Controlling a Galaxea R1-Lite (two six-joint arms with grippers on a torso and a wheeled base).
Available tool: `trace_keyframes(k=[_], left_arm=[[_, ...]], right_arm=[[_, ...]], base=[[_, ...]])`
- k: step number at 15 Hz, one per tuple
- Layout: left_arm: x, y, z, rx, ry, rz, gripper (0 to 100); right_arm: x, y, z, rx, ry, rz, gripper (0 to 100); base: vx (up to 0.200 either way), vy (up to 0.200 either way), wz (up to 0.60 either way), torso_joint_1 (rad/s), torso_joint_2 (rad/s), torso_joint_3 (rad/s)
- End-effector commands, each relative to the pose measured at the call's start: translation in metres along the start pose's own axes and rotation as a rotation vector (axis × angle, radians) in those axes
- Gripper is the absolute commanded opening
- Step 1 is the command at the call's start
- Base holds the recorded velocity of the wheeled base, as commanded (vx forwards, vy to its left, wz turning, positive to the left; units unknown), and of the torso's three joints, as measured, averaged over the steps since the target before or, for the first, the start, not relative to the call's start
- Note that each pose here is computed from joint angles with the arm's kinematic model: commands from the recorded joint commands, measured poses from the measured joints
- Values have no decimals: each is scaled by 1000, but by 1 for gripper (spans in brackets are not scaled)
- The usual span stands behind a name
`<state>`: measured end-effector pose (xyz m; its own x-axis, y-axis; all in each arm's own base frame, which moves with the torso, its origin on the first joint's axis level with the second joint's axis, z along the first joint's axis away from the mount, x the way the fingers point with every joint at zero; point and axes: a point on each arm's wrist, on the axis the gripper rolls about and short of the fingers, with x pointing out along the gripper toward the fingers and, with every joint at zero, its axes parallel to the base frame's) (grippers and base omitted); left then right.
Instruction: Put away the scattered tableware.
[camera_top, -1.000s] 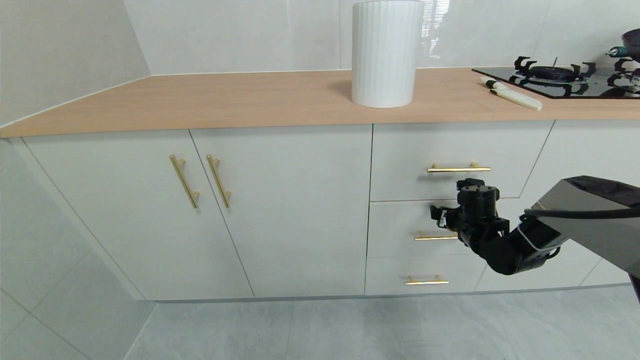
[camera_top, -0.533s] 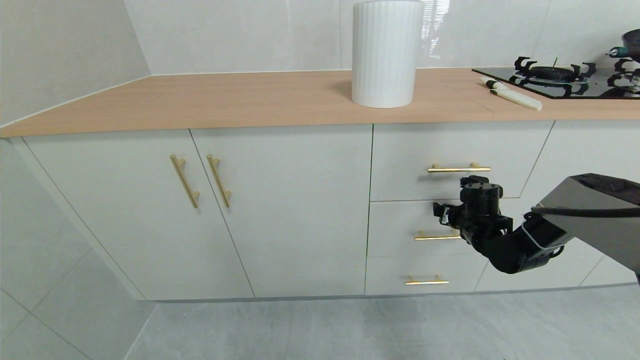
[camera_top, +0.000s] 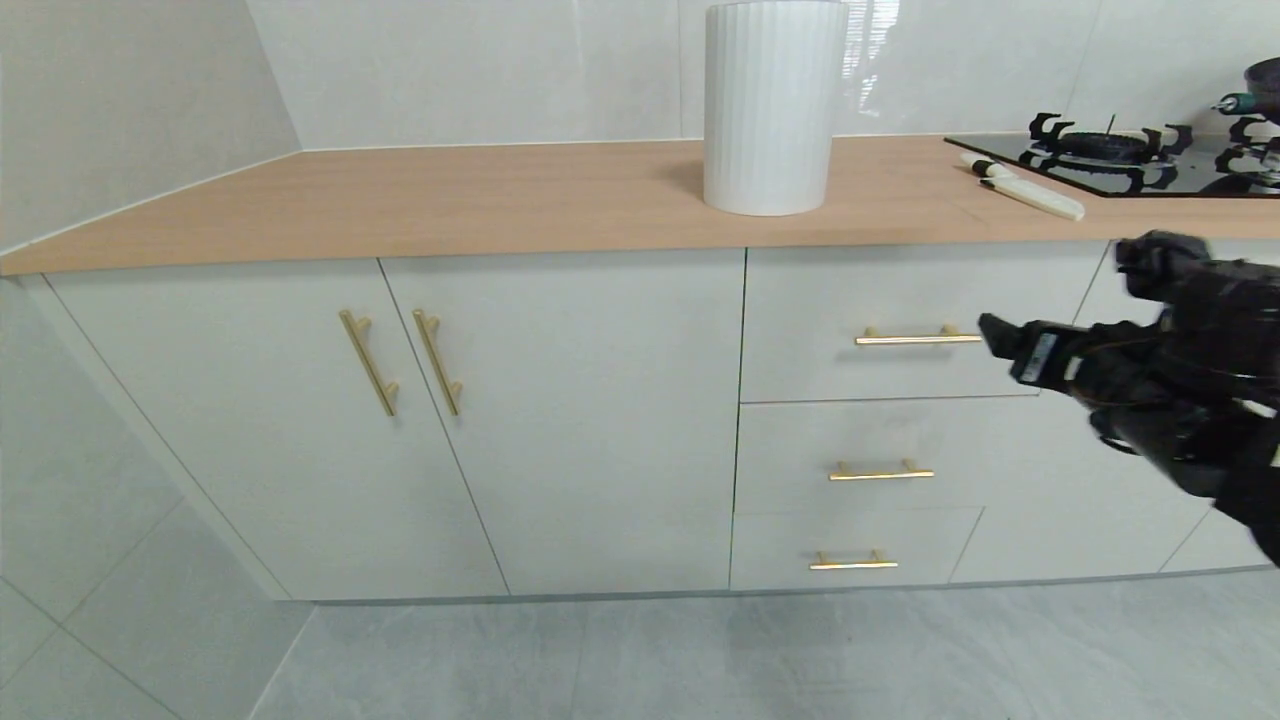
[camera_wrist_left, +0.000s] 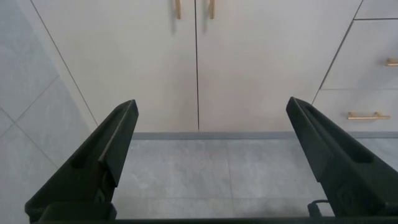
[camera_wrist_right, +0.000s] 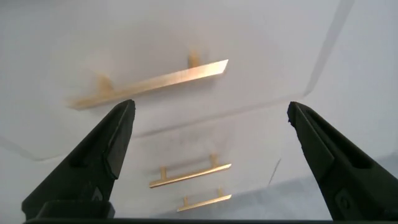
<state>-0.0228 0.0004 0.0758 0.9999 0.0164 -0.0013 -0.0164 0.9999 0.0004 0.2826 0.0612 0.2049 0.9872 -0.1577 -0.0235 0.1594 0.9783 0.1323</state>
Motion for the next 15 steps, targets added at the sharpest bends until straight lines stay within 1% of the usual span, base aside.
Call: trace_keyframes(k=[1, 3, 4, 5, 6, 8, 9, 10, 12, 13, 14, 15], left_arm=[[0, 0, 0, 0, 2, 0, 100], [0, 0, 0, 0, 0, 0, 100], [0, 0, 0, 0, 2, 0, 100], [0, 0, 0, 0, 0, 0, 100], [0, 0, 0, 0, 0, 0, 100], [0, 0, 0, 0, 2, 0, 100], [0, 0, 0, 0, 2, 0, 100], [0, 0, 0, 0, 2, 0, 100], [0, 0, 0, 0, 0, 0, 100], [0, 0, 0, 0, 0, 0, 100], [0, 0, 0, 0, 2, 0, 100], [0, 0, 0, 0, 0, 0, 100]], right_arm=[[-137, -53, 37, -64, -211, 14, 100], [-189, -80, 27, -76, -212, -35, 100], [-212, -91, 22, -83, -200, -85, 100], [-226, -98, 19, -89, -197, -116, 100], [-257, -112, 11, -101, -203, -162, 100], [-285, -121, 5, -104, -228, -229, 100], [-298, -124, 0, -102, -261, -270, 100], [-308, -125, -7, -97, -288, -286, 100], [-319, -127, -22, -106, -310, -216, 100], [-324, -128, -38, -112, -322, -151, 100], [-316, -127, -56, -121, -279, -100, 100], [-307, -128, -69, -109, -258, -93, 100]], base=[[0, 0, 0, 0, 0, 0], [0, 0, 0, 0, 0, 0], [0, 0, 0, 0, 0, 0], [0, 0, 0, 0, 0, 0], [0, 0, 0, 0, 0, 0], [0, 0, 0, 0, 0, 0], [0, 0, 0, 0, 0, 0], [0, 0, 0, 0, 0, 0], [0, 0, 0, 0, 0, 0], [0, 0, 0, 0, 0, 0], [0, 0, 0, 0, 0, 0], [0, 0, 0, 0, 0, 0]])
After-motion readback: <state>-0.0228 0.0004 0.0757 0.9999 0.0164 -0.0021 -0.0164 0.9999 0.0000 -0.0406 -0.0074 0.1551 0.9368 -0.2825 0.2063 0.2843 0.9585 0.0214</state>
